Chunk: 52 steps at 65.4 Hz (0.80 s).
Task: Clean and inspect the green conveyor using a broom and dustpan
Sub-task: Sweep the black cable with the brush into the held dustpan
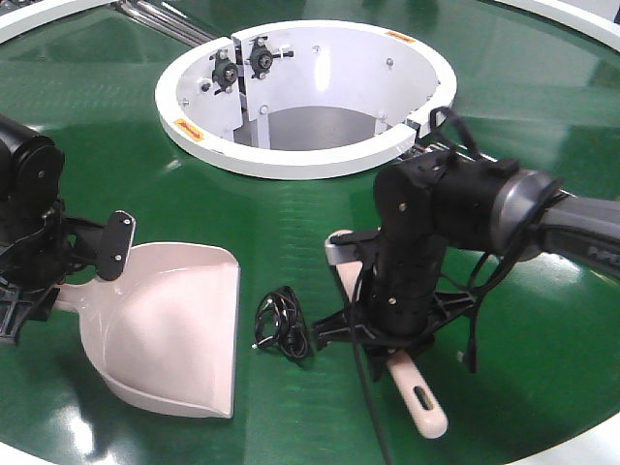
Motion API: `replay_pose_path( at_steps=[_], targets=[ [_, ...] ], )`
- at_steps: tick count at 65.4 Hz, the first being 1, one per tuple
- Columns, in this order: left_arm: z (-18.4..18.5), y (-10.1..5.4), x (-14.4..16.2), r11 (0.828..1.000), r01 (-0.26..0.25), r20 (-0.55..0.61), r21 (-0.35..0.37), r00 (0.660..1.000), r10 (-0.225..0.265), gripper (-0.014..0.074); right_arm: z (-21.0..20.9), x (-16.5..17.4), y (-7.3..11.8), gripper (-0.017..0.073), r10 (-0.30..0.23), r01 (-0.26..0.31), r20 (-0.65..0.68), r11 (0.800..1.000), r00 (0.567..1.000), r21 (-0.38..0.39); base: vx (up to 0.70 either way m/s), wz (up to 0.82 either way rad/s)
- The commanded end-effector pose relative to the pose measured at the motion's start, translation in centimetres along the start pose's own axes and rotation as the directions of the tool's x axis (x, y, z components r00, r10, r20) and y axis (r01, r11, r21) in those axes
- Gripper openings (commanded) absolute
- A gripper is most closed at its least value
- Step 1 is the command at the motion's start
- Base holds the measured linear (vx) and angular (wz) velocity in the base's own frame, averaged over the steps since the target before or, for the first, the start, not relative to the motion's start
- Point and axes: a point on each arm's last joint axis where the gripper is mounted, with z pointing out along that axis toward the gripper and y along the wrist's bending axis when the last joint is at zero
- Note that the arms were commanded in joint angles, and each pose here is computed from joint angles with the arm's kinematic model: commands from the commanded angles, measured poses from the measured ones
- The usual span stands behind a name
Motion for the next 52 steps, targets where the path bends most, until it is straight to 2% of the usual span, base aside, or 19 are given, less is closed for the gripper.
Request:
replay_pose_path(
  at_steps=[1, 17, 24, 32, 43, 52],
  targets=[
    [-2.4, 0.0, 0.5, 0.996, 0.028, 0.02, -0.079, 0.999, -0.026, 0.0056, -1.5, 0.3, 0.7, -0.0004, 0.013, -0.013, 0.034, 1.0, 0.999, -0.013, 0.0, 0.0],
    [-2.4, 0.0, 0.5, 0.996, 0.028, 0.02, -0.079, 0.999, -0.026, 0.0056, -0.7, 0.5, 2.5, -0.0004, 0.025, -0.025, -0.028, 1.0, 0.999, 0.01, 0.0, 0.0],
    [-2.4, 0.0, 0.5, 0.996, 0.028, 0.02, -0.079, 0.999, -0.026, 0.0056, -0.8, 0.2, 3.7, -0.0004, 0.014, -0.014, -0.038, 1.0, 0.999, 0.012, 0.0, 0.0],
    [-2.4, 0.0, 0.5, 0.996, 0.028, 0.02, -0.079, 0.999, -0.026, 0.0056, -1.0, -0.3, 5.5, -0.0004, 0.004, -0.005, -0.031, 0.999, 1.0, -0.033, 0.0, 0.0],
    [-2.4, 0.0, 0.5, 0.996, 0.028, 0.02, -0.079, 0.999, -0.026, 0.0056, -0.5, -1.1, 8.7, -0.0003, -0.015, 0.006, -0.059, 0.991, 0.998, -0.136, 0.0, 0.0],
    [-2.4, 0.0, 0.5, 0.996, 0.028, 0.02, -0.079, 0.999, -0.026, 0.0056, -0.9, -1.6, 12.3, -0.0003, -0.093, 0.085, -0.03, 0.974, 0.995, -0.208, 0.0, 0.0]
  ],
)
